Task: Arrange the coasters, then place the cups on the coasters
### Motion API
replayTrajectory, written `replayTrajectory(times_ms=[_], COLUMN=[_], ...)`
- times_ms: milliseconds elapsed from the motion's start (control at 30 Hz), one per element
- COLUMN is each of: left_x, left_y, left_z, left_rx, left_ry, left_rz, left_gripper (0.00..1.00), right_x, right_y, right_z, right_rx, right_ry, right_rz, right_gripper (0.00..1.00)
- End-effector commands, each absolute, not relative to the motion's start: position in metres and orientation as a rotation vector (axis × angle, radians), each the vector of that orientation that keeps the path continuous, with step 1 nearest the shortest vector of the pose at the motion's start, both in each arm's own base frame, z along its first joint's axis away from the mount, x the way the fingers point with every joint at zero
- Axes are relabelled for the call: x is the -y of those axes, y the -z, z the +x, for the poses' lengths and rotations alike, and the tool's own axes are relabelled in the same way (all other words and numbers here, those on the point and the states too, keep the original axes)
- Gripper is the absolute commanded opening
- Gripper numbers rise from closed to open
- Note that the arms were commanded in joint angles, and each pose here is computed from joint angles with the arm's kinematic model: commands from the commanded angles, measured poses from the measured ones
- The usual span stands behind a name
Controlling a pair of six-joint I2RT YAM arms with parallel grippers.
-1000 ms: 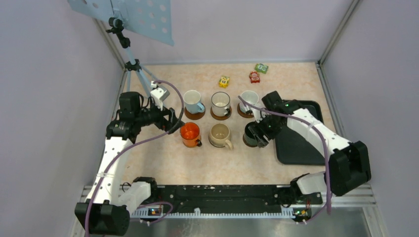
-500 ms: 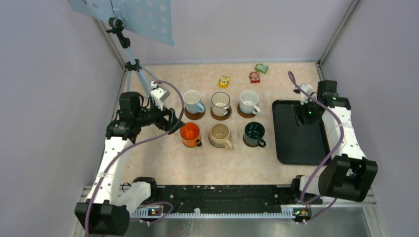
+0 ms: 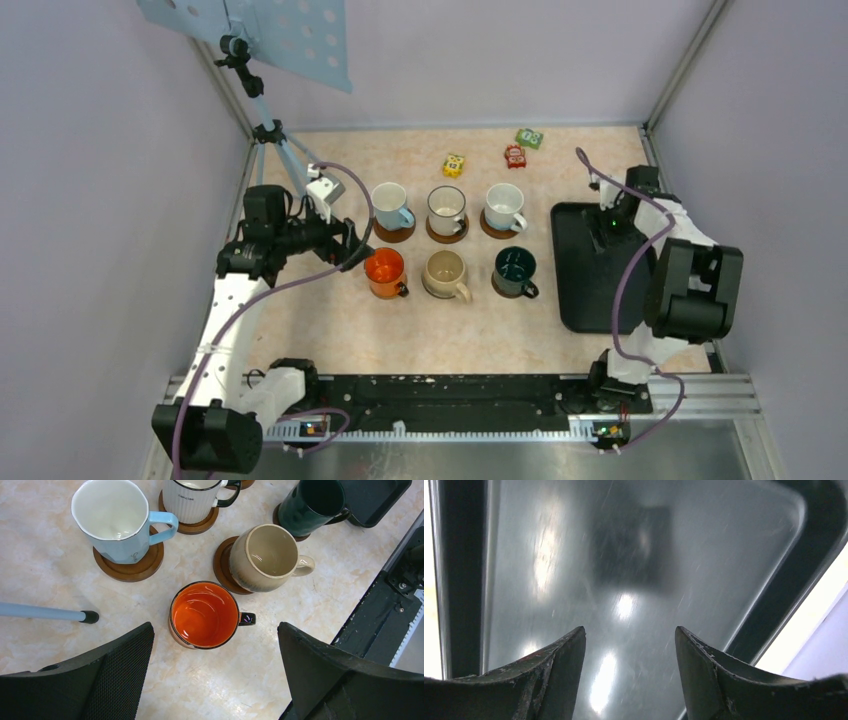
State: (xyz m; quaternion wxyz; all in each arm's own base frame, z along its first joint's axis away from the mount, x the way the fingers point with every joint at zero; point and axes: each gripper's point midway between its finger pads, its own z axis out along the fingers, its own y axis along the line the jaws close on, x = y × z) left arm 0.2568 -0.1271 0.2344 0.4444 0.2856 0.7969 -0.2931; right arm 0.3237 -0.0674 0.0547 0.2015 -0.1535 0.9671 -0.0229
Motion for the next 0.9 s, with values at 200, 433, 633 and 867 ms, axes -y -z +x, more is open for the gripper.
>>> replayTrajectory(times_ms=[200,433,633,867], left_x=[0.128,0.127,0.125,0.124], left_y=[-0.247,-0.245,-0.241,-0.238], left_z=[0.261,0.262,0.265,0.268], left_rx=[-1.928,-1.939,-1.957,-1.975], left_ry=[0.703,0.697,0.690,0.682], left_rz=[0.744,0.742,0.740,0.731], left_gripper=[0.99,0.99,0.99,0.99], right_x=[0.065,0.066,0.067,0.067], right_y=[-0.050,-0.044,-0.039,-0.053], right_z=[0.439,0.476,0.503,0.521], right_rx=[-2.514,-2.504,-2.498,-2.465], right_ry=[0.043,0.059,0.053,0.046], right_rz=[-0.356,-0.331,-0.304,-0.262], right_gripper=[0.65,0.65,0.65,0.65])
